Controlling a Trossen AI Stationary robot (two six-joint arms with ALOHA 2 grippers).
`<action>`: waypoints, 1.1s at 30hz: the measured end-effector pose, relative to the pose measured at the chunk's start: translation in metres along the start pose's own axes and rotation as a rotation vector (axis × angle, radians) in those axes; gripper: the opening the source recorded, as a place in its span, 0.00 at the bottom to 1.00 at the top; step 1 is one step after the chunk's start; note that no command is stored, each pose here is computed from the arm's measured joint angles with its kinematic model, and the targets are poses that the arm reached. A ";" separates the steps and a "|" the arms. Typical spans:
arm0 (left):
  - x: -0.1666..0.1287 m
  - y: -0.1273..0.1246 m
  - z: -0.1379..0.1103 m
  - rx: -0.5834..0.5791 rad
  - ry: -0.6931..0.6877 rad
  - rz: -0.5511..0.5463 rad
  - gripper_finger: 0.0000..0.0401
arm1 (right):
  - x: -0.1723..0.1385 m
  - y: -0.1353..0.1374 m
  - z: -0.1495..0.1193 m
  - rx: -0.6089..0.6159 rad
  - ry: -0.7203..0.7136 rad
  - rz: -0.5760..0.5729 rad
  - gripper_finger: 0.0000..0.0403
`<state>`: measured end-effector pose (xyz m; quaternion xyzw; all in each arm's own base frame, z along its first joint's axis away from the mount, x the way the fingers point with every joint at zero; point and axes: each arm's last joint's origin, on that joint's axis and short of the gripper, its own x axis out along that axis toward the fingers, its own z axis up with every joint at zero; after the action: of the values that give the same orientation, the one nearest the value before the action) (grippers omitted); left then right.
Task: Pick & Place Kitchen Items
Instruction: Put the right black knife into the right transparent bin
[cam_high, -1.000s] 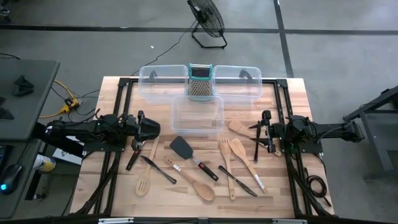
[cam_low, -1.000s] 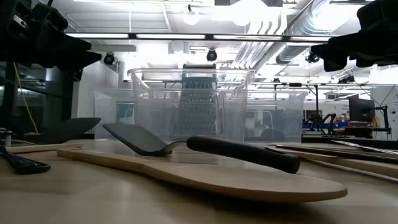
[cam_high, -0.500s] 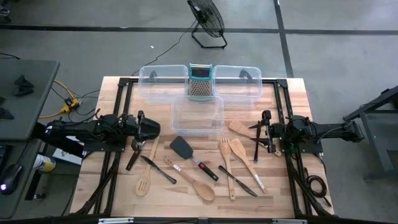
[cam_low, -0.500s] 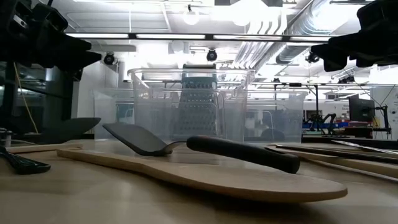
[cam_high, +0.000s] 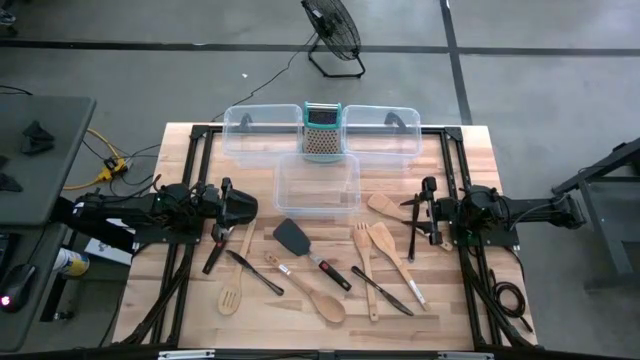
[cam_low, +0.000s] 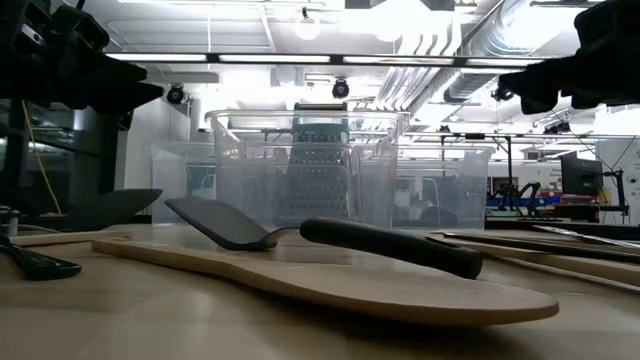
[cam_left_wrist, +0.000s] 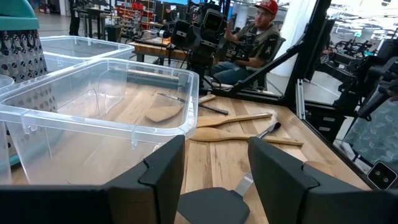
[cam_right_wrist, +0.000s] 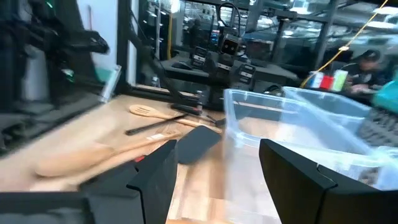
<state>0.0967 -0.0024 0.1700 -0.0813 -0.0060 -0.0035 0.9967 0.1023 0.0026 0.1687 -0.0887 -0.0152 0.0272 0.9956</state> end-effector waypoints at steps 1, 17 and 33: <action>0.000 0.000 0.000 0.000 0.000 -0.001 0.44 | 0.000 -0.001 0.000 -0.025 0.007 -0.030 0.55; 0.000 0.000 0.000 0.000 0.000 0.000 0.44 | 0.000 -0.005 -0.001 -0.185 0.050 -0.178 0.55; 0.000 0.000 0.000 0.000 0.000 0.000 0.44 | 0.000 -0.004 0.002 0.006 0.016 -0.111 0.55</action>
<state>0.0967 -0.0024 0.1701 -0.0811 -0.0060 -0.0037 0.9967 0.1024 -0.0007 0.1715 -0.0849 -0.0120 -0.0287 0.9959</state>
